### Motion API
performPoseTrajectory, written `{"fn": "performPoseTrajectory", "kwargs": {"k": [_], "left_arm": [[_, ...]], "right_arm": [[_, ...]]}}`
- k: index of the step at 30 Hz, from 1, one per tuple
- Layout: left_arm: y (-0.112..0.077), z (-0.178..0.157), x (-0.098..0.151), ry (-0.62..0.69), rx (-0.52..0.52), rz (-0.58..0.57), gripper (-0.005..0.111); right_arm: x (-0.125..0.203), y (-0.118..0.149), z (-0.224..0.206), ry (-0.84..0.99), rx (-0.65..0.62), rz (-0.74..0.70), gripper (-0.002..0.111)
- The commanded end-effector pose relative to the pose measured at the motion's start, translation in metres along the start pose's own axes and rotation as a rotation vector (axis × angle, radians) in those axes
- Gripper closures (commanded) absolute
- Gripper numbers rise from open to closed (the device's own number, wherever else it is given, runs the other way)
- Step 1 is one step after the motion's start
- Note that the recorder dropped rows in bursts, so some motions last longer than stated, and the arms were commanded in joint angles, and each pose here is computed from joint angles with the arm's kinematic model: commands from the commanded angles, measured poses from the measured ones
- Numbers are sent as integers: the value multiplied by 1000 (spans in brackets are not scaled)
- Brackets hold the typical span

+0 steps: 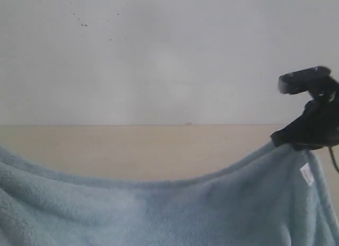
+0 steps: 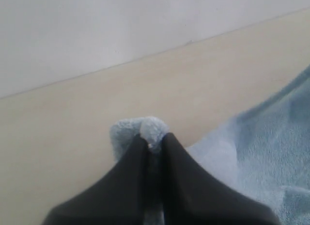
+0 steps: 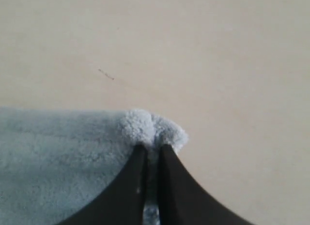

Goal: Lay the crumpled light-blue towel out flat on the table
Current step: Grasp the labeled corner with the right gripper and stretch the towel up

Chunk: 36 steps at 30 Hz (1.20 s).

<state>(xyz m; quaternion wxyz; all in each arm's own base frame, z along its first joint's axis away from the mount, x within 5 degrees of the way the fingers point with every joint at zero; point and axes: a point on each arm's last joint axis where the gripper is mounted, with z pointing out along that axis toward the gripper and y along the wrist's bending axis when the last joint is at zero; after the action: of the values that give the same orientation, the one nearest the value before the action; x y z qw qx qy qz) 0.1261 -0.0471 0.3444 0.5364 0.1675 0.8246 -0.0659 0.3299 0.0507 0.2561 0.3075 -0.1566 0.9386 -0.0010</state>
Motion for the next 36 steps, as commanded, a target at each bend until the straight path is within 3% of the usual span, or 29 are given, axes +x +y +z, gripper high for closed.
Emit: {"fn": "performPoseTrajectory", "kwargs": {"k": [1, 14, 19, 22, 36], "left_arm": [[4, -33, 7, -48, -22, -39, 100], [12, -117, 34, -200, -44, -90, 100], [15, -142, 30, -250, -54, -67, 100], [16, -152, 28, -244, -59, -64, 100], [19, -174, 23, -240, -74, 16, 100]], "right_arm": [[15, -18, -59, -60, 71, 35, 103], [85, -5, -205, -281, 188, 103, 103], [103, 3, -231, -327, 203, 92, 103], [117, 1, -247, -347, 276, 124, 103], [171, 0, -324, -557, 439, 194, 103]]}}
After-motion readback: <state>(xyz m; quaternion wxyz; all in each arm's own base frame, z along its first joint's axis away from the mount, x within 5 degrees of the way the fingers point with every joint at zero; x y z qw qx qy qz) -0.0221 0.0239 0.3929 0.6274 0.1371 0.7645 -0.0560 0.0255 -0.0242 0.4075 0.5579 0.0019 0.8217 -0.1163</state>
